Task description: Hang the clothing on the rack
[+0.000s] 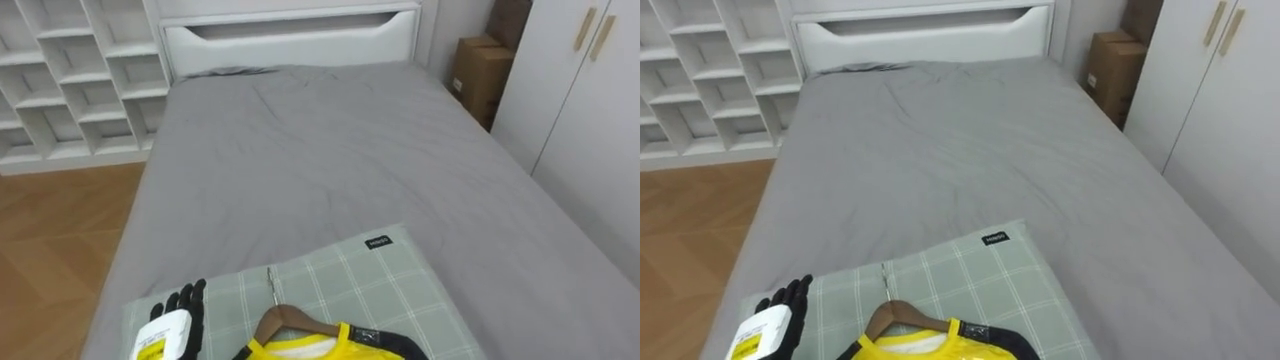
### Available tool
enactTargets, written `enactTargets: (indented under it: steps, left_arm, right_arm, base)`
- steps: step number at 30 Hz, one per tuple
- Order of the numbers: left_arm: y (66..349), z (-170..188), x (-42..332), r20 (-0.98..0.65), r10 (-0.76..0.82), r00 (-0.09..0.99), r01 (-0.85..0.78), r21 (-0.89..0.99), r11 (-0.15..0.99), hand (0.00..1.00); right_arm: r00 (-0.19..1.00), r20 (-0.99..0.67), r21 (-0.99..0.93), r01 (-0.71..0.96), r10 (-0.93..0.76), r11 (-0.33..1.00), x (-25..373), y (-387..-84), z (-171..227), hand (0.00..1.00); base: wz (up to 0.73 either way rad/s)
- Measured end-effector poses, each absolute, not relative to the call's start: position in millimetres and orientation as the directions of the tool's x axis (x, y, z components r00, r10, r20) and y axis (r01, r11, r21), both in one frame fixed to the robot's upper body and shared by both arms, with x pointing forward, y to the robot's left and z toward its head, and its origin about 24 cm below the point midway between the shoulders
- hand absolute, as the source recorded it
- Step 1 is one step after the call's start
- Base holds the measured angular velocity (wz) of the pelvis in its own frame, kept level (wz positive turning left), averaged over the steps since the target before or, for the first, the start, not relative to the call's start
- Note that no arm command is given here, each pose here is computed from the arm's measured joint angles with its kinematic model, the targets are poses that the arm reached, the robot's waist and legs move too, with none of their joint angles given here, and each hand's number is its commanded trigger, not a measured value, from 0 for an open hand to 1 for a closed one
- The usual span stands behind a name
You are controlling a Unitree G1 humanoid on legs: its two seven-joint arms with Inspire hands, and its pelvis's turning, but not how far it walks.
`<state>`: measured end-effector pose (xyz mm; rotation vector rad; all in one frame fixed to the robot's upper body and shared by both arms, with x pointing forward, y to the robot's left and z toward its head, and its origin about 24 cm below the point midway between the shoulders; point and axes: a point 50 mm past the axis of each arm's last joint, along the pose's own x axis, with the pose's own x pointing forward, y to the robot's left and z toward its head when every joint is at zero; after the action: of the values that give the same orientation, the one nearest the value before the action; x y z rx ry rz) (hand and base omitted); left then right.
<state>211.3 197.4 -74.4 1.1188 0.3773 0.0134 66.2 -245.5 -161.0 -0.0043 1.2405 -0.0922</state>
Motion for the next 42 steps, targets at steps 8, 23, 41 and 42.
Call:
enactTargets:
  steps: [8,23,41,42]
  left_arm:
    - [198.1,-82.0,212.4,-0.338,0.23,0.913,0.175,0.832,0.527,0.0]
    - [196.5,-75.1,250.7,-0.336,0.223,0.915,0.167,0.819,0.549,0.0]
    - [211.6,-68.2,272.0,-0.371,0.291,0.882,0.122,0.776,0.619,0.0]
    - [211.6,-68.0,272.5,-0.371,0.291,0.882,0.122,0.776,0.619,0.0]
  right_arm:
    - [0.329,-0.94,-0.069,0.065,-0.087,0.995,70.8,-244.2,-160.9,0.0]
    - [0.351,-0.932,-0.129,-0.074,-0.096,0.989,106.9,-233.8,-158.5,0.0]
    - [0.38,-0.921,-0.155,-0.144,-0.09,0.977,134.7,-221.1,-154.2,0.0]
    - [0.378,-0.922,-0.153,-0.145,-0.088,0.978,135.1,-221.2,-154.1,0.0]
  base:
    - [0.0]
    - [0.0]
    - [0.0]
    - [0.0]
